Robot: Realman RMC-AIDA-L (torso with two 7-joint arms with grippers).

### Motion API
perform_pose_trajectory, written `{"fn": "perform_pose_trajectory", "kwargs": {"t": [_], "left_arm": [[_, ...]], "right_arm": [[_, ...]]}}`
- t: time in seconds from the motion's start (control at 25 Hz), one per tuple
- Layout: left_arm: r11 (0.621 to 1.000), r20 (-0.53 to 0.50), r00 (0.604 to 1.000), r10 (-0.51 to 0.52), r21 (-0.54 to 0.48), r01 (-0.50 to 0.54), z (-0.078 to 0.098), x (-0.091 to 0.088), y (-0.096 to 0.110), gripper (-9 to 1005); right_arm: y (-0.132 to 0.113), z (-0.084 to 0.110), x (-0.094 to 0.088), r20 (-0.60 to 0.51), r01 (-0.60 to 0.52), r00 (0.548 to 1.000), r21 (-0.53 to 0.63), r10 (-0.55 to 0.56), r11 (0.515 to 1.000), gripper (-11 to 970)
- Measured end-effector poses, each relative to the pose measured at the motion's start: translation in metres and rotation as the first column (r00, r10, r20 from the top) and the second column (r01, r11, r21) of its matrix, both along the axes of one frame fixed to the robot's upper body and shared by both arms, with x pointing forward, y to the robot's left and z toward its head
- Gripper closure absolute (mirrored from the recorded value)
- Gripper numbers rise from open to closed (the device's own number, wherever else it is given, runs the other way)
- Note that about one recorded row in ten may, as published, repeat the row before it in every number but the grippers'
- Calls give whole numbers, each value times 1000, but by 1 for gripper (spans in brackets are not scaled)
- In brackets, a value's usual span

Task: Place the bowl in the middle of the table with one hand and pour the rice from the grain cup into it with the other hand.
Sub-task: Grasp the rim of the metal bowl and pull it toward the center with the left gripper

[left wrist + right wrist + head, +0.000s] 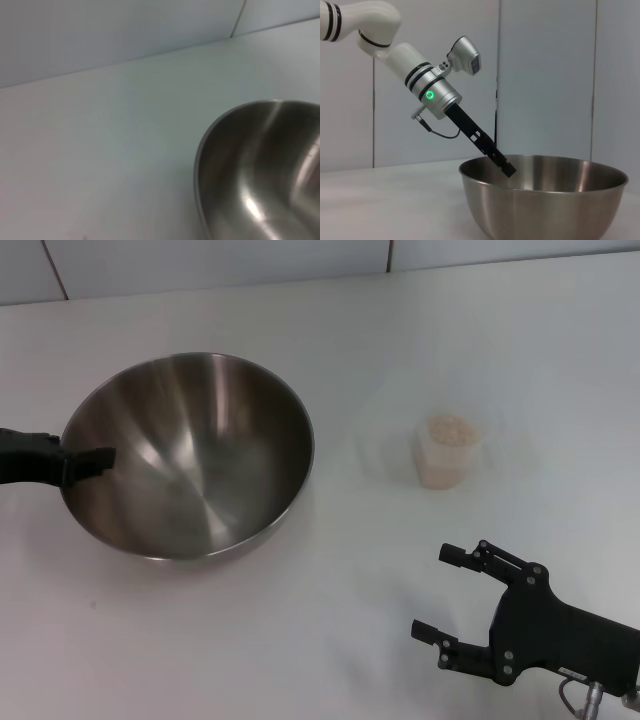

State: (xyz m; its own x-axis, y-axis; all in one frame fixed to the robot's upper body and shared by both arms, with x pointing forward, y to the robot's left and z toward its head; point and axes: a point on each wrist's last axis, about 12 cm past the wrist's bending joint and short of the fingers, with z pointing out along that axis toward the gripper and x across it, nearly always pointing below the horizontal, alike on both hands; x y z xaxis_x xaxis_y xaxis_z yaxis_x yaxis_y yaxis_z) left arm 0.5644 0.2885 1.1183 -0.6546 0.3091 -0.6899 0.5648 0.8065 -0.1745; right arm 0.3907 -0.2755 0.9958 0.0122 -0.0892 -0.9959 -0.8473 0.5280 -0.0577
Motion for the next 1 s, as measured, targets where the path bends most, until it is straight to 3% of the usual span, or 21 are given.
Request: {"fn": "perform_pose_trajectory", "kwargs": {"t": [0.04,0.28,0.36,0.8,1.0], "left_arm": [[1000,-2,1000,0,4,0,0,0,0,271],[999,-19,1000,-16,31,16,0,2,-3,535],[999,-20,1000,-22,30,23,1,3,-4,770],[997,-31,996,-79,-11,78,20,13,-13,965],[992,-36,993,-116,-63,113,31,23,-19,965]], "right_arm": [[0,0,0,0,0,1000,0,0,1000,130],[0,0,0,1,-1,1000,1,1,1000,130],[0,0,0,1,-1,1000,1,1,1000,131],[0,0,0,2,-2,1000,1,2,1000,131],[0,0,0,1,-2,1000,0,2,1000,131]]}}
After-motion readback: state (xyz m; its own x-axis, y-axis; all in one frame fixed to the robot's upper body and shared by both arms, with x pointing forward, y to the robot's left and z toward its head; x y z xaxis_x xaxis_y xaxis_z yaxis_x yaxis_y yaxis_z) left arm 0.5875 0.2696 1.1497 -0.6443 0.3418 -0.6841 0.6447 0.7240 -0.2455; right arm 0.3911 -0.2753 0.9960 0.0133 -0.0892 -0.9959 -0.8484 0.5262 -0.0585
